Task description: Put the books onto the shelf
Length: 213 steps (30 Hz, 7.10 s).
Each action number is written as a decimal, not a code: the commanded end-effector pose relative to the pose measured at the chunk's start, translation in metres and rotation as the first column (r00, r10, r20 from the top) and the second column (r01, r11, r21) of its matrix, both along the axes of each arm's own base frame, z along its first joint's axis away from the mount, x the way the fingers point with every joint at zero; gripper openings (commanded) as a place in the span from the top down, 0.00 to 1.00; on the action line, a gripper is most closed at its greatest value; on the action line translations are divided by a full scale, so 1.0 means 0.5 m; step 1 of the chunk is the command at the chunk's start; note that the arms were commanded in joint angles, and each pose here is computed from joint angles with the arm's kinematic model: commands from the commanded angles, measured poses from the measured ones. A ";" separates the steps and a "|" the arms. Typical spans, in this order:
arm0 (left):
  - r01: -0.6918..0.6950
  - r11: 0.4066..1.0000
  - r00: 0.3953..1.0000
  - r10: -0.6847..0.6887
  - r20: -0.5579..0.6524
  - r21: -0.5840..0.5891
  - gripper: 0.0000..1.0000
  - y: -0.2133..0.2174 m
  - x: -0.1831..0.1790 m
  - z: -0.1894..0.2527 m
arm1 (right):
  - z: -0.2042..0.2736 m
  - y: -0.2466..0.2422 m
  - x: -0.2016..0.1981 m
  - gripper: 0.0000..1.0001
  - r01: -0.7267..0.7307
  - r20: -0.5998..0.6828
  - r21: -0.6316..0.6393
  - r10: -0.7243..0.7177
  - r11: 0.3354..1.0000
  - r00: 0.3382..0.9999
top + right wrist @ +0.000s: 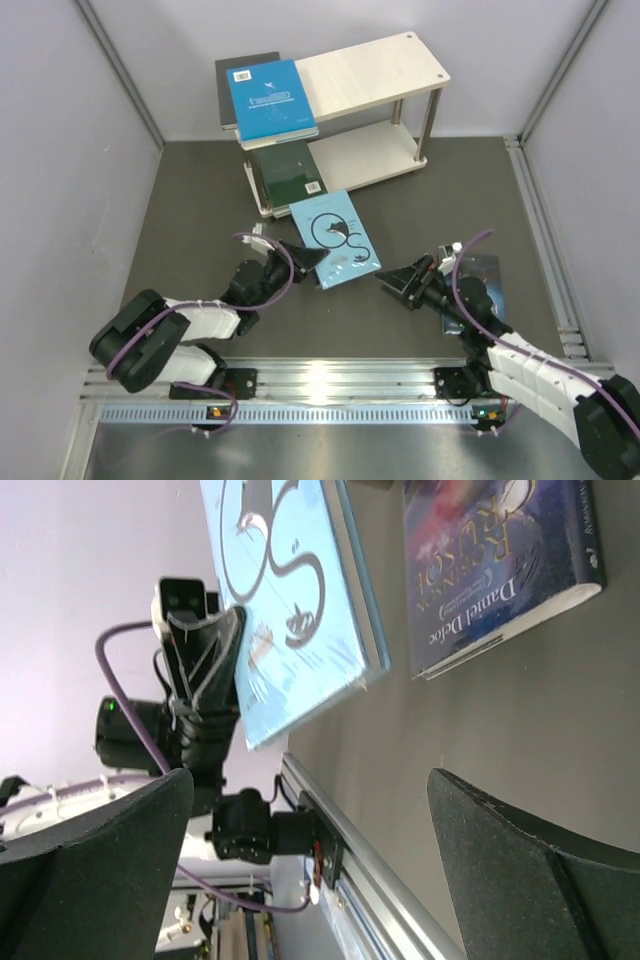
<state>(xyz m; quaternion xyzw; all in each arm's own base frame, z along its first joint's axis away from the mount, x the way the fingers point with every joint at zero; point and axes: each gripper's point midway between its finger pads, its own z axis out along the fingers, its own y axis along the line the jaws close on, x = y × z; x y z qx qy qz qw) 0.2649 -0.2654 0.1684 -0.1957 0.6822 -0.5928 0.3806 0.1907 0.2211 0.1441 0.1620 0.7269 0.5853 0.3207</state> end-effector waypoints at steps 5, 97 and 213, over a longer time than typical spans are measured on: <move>-0.024 0.964 0.993 0.053 0.104 -0.265 1.00 -0.004 0.005 0.105 | 0.077 0.041 0.049 0.01 0.027 0.047 0.132 -0.033 0.991 0.998; 0.132 0.938 0.970 -0.188 0.154 0.321 0.01 -0.034 -0.078 -0.103 | 0.232 -0.081 0.505 1.00 0.322 0.157 0.005 -0.319 0.947 0.935; 0.362 0.839 0.879 -0.163 -0.448 0.405 0.05 0.047 -0.072 -0.300 | -0.152 0.237 0.049 0.48 -0.483 -0.079 0.076 0.488 0.872 0.869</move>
